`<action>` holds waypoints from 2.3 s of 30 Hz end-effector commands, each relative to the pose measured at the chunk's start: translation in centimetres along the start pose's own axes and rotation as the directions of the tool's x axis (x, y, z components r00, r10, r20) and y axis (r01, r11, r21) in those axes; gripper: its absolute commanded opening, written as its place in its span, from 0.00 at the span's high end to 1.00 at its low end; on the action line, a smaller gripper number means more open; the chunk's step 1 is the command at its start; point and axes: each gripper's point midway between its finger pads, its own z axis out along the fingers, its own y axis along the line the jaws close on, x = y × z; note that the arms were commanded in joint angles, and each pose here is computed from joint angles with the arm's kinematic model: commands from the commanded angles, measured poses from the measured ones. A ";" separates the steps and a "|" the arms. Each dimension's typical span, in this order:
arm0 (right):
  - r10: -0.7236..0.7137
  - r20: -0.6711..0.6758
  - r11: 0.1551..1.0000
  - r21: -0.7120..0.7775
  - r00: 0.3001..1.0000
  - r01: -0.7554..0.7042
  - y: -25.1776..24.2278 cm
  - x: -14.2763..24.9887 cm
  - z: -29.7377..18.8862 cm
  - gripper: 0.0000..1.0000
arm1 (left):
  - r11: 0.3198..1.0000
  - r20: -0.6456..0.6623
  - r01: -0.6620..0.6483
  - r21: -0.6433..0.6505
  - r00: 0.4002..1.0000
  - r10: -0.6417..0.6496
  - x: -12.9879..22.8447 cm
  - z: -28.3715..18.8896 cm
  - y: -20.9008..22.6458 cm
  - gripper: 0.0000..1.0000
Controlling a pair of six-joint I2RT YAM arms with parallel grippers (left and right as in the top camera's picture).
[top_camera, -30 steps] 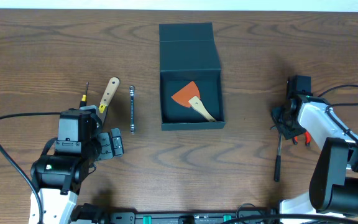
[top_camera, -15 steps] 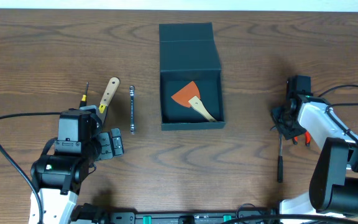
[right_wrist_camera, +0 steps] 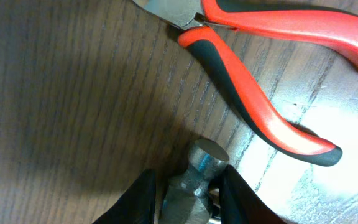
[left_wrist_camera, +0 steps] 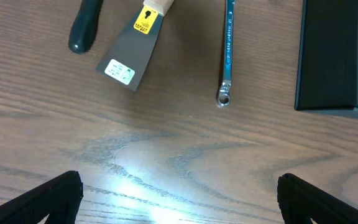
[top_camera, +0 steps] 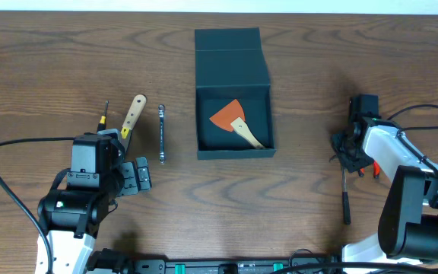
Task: Pack container
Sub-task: 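Lower the right gripper and grasp the hammer head, then lift the hammer and carry it over the green box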
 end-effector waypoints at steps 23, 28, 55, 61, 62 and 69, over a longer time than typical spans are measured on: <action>-0.152 -0.100 0.988 -0.057 0.983 0.147 1.1 2.2 1.3 0.99 | 1.000 0.019 -0.020 -0.008 1.000 0.020 -0.6 -0.5 0.0 0.01; -0.296 -0.067 0.951 -0.112 0.953 0.287 2.8 1.4 0.2 0.99 | 1.000 0.019 -0.020 -0.008 1.000 0.020 -0.6 -0.5 0.0 0.01; -0.845 0.296 0.399 -0.203 0.444 0.894 15.0 3.1 -16.9 0.99 | 1.000 0.020 -0.020 -0.008 1.000 0.020 -0.6 -0.5 0.0 0.02; -0.899 0.353 0.201 -0.194 0.260 0.960 16.3 7.5 -21.7 0.99 | 1.000 0.020 -0.020 -0.009 1.000 0.020 -0.6 -0.5 0.0 0.01; -0.903 0.363 0.170 -0.193 0.231 0.966 16.4 8.3 -22.3 0.99 | 1.000 0.020 -0.021 -0.009 1.000 0.021 -0.6 -0.5 0.0 0.02; -0.899 0.437 -0.126 -0.174 -0.038 0.977 16.8 15.8 -24.8 0.99 | 1.000 0.020 -0.020 -0.009 1.000 0.020 -0.6 -0.5 0.0 0.02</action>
